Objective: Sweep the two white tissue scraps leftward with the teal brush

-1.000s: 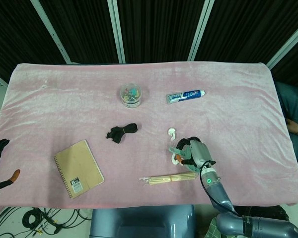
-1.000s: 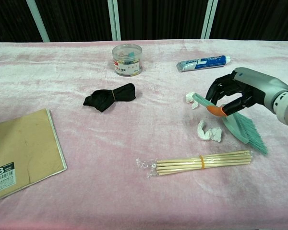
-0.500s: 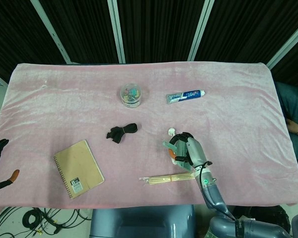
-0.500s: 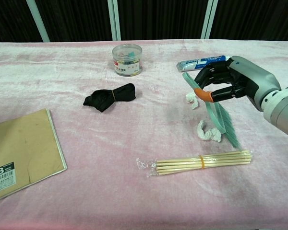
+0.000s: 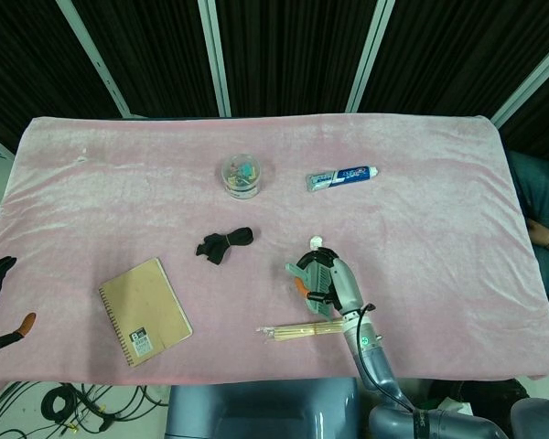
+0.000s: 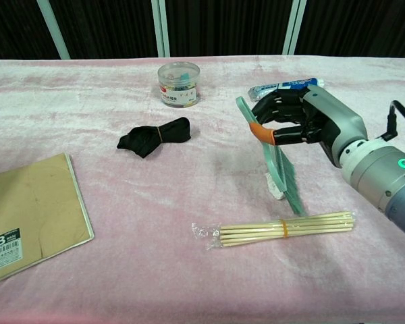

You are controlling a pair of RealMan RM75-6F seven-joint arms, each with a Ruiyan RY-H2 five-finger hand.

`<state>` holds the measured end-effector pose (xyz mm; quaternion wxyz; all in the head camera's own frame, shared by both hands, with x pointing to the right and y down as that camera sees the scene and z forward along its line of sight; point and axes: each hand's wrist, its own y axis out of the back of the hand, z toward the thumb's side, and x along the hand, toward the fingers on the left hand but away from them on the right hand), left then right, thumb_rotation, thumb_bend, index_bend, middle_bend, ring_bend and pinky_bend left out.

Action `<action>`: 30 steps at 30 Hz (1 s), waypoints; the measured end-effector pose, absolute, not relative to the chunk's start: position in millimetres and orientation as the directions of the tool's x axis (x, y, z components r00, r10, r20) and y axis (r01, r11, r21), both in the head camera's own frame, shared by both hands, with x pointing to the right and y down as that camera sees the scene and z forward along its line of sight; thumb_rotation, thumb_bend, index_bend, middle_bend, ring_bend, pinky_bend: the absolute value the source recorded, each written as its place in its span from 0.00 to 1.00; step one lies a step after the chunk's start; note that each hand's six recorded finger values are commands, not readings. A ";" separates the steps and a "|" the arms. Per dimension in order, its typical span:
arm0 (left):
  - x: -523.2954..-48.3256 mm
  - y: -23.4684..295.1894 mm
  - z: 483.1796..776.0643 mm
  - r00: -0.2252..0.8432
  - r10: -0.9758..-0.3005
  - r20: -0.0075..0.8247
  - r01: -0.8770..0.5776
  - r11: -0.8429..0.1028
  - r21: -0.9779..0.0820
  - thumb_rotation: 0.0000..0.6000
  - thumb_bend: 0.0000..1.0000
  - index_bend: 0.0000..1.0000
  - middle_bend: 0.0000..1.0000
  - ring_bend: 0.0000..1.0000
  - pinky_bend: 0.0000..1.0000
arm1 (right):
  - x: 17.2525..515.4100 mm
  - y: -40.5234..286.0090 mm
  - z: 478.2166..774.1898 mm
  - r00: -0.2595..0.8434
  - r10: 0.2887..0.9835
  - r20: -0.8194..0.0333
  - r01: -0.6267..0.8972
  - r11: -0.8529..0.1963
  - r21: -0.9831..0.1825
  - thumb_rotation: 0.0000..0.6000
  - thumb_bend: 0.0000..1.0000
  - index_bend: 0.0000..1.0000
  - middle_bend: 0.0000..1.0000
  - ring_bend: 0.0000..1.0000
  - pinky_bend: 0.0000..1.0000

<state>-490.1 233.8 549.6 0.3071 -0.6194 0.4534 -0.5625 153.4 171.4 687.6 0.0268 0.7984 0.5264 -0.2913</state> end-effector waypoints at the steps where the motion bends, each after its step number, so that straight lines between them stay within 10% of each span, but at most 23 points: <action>1: -490.2 233.8 549.6 -0.044 -0.907 0.419 -0.217 -0.400 -0.890 1.00 0.29 0.08 0.09 0.00 0.02 | 151.5 169.9 687.0 0.278 0.826 -0.490 0.866 -0.436 -0.245 1.00 0.35 0.66 0.56 0.28 0.12; 17: -491.0 234.0 549.5 -0.049 -0.904 0.425 -0.226 -0.405 -0.886 1.00 0.29 0.08 0.09 0.00 0.02 | 139.8 135.8 661.6 0.350 0.832 -0.430 0.936 -0.290 0.201 1.00 0.35 0.67 0.56 0.28 0.12; 30: -490.5 233.8 550.0 -0.053 -0.903 0.426 -0.221 -0.405 -0.887 1.00 0.29 0.08 0.09 0.00 0.02 | 212.0 75.1 676.6 0.237 0.912 -0.336 0.949 -0.291 -0.119 1.00 0.36 0.67 0.56 0.28 0.12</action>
